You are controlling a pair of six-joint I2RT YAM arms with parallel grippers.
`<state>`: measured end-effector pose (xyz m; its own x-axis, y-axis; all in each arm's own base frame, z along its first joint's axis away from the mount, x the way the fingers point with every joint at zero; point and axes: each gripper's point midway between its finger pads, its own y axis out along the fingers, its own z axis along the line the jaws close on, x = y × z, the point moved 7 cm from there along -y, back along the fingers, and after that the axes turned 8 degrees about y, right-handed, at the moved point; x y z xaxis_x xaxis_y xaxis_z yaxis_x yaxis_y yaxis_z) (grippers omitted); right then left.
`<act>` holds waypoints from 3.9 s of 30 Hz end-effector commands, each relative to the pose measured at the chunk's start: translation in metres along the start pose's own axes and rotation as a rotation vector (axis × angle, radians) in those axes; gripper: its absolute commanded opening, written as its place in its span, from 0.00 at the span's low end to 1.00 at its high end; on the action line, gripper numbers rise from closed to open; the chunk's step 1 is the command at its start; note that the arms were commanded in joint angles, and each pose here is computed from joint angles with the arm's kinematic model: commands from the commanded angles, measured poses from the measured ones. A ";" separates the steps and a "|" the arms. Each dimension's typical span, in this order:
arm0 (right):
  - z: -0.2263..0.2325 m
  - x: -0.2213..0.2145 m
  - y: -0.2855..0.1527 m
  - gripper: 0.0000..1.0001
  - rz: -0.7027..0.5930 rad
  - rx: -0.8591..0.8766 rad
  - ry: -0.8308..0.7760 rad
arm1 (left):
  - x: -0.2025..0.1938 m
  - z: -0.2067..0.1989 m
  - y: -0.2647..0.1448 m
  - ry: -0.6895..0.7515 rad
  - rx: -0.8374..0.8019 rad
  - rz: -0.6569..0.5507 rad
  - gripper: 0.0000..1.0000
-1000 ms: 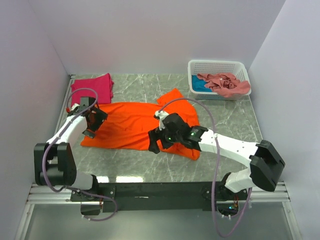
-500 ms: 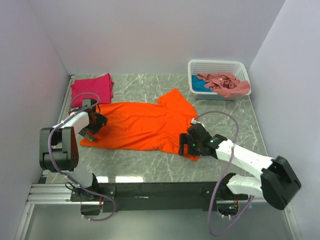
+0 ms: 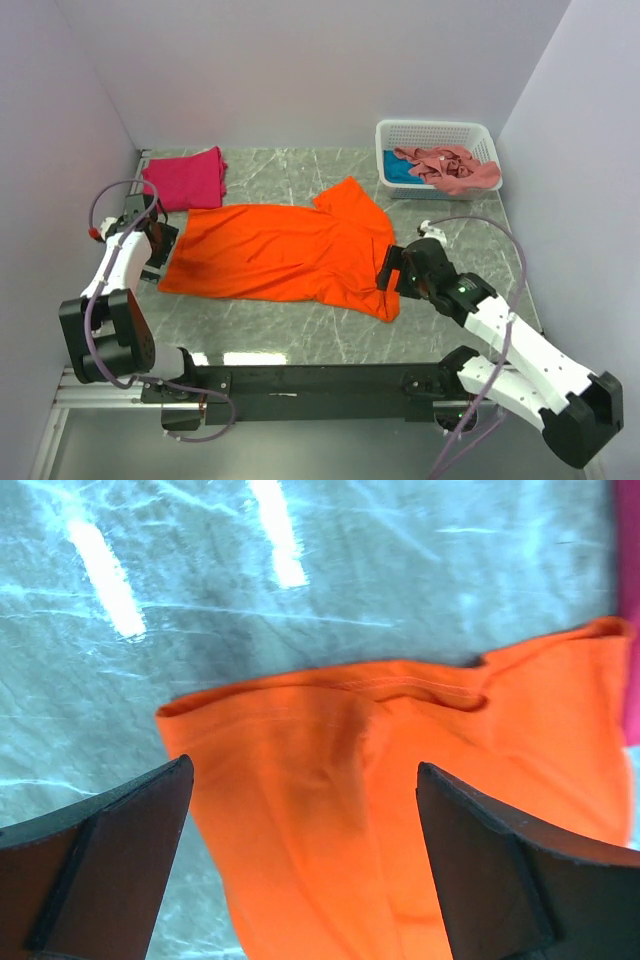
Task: Fold and stack the t-shirts
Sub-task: Fold the tshirt
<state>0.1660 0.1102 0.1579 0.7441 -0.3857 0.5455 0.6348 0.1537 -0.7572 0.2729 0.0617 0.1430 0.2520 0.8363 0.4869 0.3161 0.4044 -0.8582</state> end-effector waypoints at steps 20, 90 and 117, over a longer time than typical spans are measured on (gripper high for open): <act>0.133 -0.044 0.024 1.00 0.262 0.466 -0.228 | -0.096 -0.049 -0.005 0.338 -0.173 0.197 0.99; 0.075 0.053 -0.014 1.00 -0.067 0.115 -0.060 | -0.033 -0.036 -0.066 0.142 -0.044 -0.029 0.99; 0.093 0.129 0.066 0.96 -0.035 0.089 -0.096 | -0.011 -0.105 0.077 0.227 0.101 0.098 0.50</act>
<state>0.3078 0.1524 0.1938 0.7686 -0.3061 0.5618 0.6291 0.2013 -0.7509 0.3857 0.0436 0.0848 0.4851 0.7745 0.4060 0.1749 0.3690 -0.9128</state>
